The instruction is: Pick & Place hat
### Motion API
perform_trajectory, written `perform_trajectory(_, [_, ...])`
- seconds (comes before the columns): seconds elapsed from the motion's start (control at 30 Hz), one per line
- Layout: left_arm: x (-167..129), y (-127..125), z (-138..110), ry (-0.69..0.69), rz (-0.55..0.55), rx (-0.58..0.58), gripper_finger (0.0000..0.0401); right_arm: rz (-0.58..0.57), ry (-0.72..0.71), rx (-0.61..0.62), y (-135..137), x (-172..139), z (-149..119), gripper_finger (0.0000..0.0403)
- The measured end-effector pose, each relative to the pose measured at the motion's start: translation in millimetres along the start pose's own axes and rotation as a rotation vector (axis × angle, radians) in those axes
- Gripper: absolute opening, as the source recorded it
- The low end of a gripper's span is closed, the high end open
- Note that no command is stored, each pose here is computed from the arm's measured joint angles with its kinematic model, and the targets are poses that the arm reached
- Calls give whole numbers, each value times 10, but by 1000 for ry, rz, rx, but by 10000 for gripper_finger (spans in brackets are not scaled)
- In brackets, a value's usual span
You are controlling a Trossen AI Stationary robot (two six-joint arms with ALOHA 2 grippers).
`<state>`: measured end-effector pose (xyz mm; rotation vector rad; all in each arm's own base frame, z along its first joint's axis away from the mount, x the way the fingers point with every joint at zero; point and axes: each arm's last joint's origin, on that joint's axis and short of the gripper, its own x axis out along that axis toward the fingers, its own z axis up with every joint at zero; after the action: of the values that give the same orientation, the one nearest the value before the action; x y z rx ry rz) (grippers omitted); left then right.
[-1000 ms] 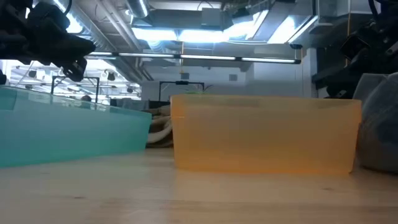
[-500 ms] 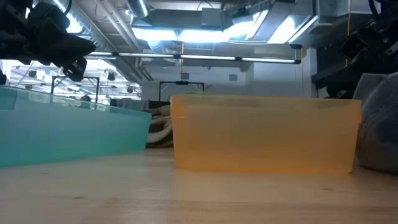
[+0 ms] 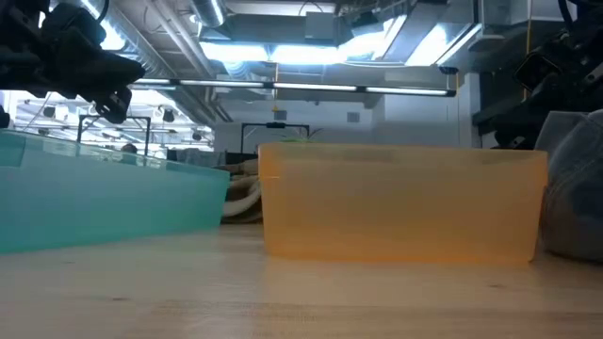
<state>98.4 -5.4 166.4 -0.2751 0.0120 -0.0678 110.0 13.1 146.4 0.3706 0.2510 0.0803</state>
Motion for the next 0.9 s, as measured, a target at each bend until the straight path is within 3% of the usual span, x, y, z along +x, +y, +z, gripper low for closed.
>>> perform_trajectory(0.57, [0, 0, -1, 0, 0, 0, 29, 2, -5, 0, 6, -2, 14, 8])
perform_trajectory(0.73, [0, 0, -1, 0, 0, 0, 26, 24, 14, -7, 163, -81, 315, 8])
perform_trajectory(0.9, [0, 0, -1, 0, 0, 0, 25, 4, 169, -20, 396, -161, 757, 8])
